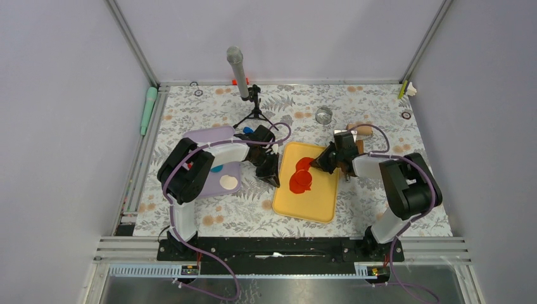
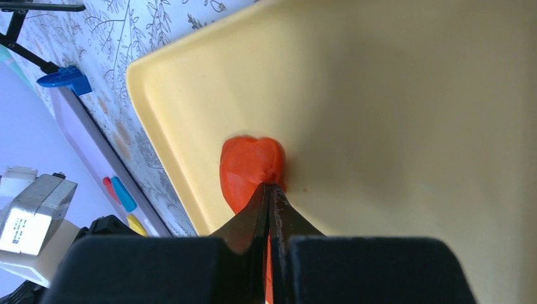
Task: Roll out the dumpling wrappers from the dough
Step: Remove the dumpling wrapper from the work surface.
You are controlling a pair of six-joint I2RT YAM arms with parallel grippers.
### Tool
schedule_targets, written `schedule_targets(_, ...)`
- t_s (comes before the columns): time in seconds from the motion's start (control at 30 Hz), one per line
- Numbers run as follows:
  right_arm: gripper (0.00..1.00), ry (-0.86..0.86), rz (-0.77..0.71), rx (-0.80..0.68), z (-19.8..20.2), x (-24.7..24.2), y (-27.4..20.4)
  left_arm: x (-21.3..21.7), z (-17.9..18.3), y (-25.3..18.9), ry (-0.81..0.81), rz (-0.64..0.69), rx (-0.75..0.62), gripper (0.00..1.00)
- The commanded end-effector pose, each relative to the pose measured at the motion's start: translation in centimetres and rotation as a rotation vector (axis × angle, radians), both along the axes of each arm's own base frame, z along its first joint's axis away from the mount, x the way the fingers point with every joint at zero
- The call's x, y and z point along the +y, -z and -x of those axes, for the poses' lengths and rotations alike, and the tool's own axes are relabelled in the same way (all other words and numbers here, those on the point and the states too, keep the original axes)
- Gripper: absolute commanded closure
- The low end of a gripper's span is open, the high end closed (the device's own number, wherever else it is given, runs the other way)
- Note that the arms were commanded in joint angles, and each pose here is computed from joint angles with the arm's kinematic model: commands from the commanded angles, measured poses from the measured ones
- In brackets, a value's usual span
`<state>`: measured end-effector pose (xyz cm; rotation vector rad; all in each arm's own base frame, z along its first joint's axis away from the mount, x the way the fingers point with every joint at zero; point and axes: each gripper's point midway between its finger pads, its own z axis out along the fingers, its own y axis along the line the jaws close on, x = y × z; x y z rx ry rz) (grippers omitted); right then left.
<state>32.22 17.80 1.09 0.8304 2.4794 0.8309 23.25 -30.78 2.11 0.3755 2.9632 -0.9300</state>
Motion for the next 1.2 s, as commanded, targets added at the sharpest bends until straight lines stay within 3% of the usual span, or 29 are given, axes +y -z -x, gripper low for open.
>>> schedule_targets(0.0, 1.0, -0.016, -0.048, -0.011, -1.1, 1.7, -0.3, -0.3, 2.2, 1.3, 0.076, -0.025, 0.044, 1.0)
schedule_targets(0.3, 1.0, -0.03, -0.096, -0.032, -1.6, 3.1, -1.2, -0.3, 2.3, 1.3, 0.083, -0.027, 0.046, 1.0)
schedule_targets(0.57, 1.0, 0.028, 0.112, -0.085, -2.3, -0.4, -2.6, -0.2, 2.3, 1.3, 0.081, -0.033, 0.04, 1.0)
schedule_targets(0.93, 1.0, 0.043, 0.169, -0.115, -3.1, -1.9, -4.0, -0.2, 2.3, 1.3, 0.081, -0.036, 0.039, 1.0)
schedule_targets(1.17, 1.0, 0.069, 0.236, -0.056, -2.9, -4.7, -2.0, -0.1, 2.3, 1.5, 0.078, -0.041, 0.042, 1.0)
